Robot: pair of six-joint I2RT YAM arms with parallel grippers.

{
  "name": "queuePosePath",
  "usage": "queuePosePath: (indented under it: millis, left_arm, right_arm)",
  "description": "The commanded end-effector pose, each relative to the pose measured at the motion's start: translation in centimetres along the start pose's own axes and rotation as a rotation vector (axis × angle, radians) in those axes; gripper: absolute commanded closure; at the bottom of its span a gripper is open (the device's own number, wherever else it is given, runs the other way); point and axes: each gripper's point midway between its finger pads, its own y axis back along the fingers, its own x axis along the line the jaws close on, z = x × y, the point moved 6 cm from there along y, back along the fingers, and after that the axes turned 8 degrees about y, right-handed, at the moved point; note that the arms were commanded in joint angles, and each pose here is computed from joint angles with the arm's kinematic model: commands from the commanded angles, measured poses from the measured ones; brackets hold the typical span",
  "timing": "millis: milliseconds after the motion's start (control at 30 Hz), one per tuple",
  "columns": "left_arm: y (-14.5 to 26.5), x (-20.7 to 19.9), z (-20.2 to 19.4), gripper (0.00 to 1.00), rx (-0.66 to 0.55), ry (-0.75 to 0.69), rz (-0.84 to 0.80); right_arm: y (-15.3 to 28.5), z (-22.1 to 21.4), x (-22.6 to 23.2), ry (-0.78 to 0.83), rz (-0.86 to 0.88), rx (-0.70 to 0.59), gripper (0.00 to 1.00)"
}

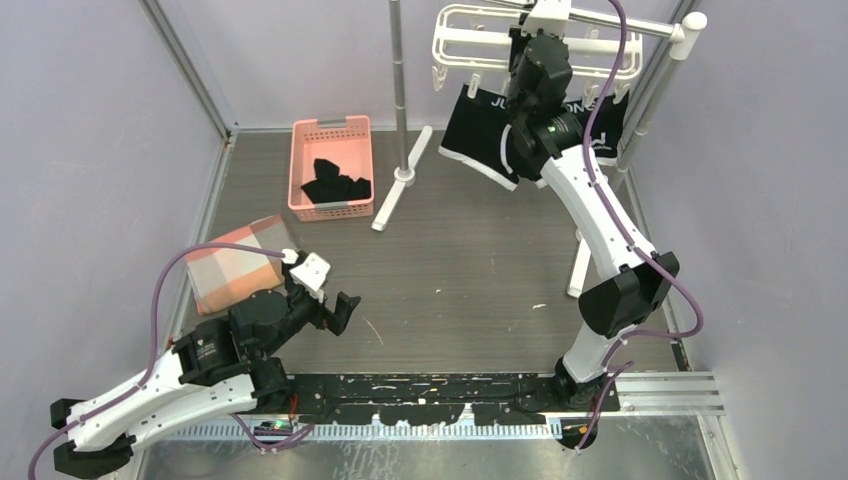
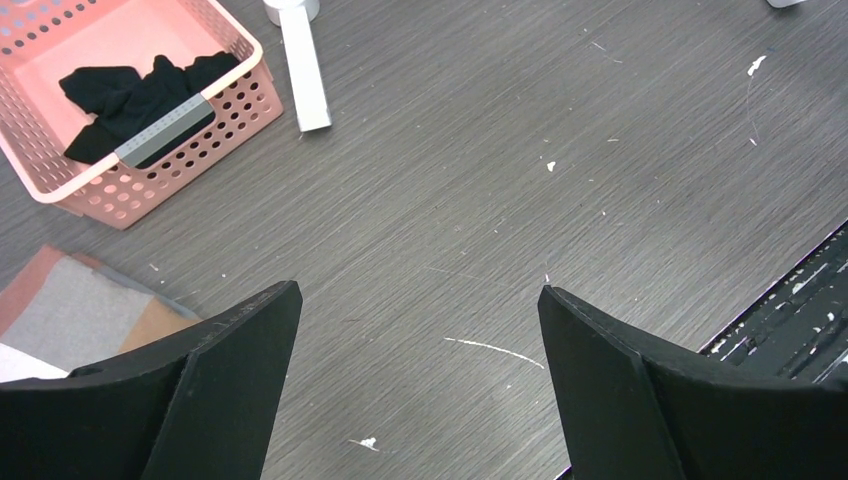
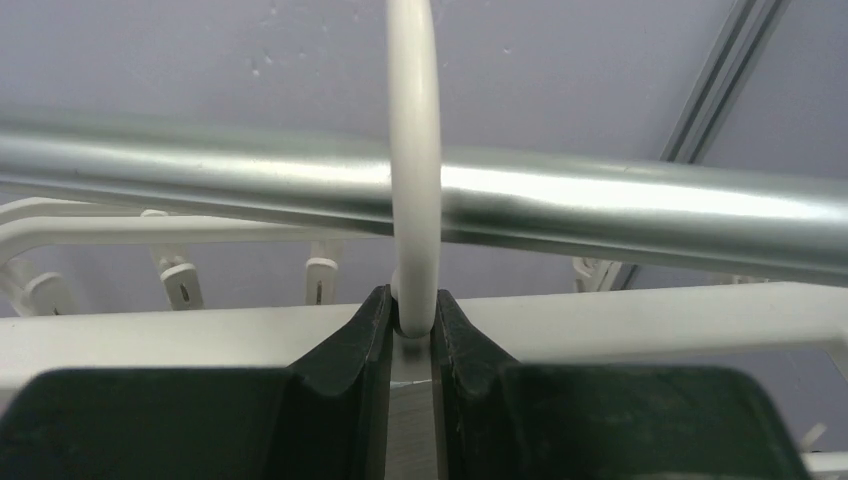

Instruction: Clip the underwear to the hanger

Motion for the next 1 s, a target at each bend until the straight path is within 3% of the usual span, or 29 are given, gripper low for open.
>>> queuePosePath:
  millis: [0,267,333,433,700,800,967]
  left_arm:
    - [0.3,-0.2,0.9,0.1,-0.031,0.026,-0.018]
    - [0.4,-0.5,0.9,0.09,-0.034,0.022,-0.049]
    - [0.5,-0.5,1.0,0.07,-0.037,0.025,-0.052]
    - [0.6,-0.3,1.0,0.05,-0.043,0.039,-0.034]
    - [0.9,0.0,1.3,0.01,-0.052,0.072,-0.008]
    - [1.3,0.0,1.6,0.01,-0.07,0.1,-0.013]
    - [1.7,0.7,1.8,0.01,-0.059,0.112,0.037]
  right_arm:
    - [0.5,4.3,-2.8,-0.114,-0.084,-0.097,0.99]
    - [1.5,0.8,-2.0,-0.109,-0.045,-0.015,0.98]
    - [2.0,0.8,-2.0,-0.118,-0.015,-0.019,0.85]
    - [2.9,1.7,-2.1,-0.123,0.054,-0.026,0.43]
    - [7.1,4.9,-5.0,-0.234,0.12,-0.092,0.29]
    - [9.8,6.3,-5.7,-0.271,0.24,-0.144,0.24]
    - [16.6,7.1,-7.4,-0.273,0.474,-0.335,0.14]
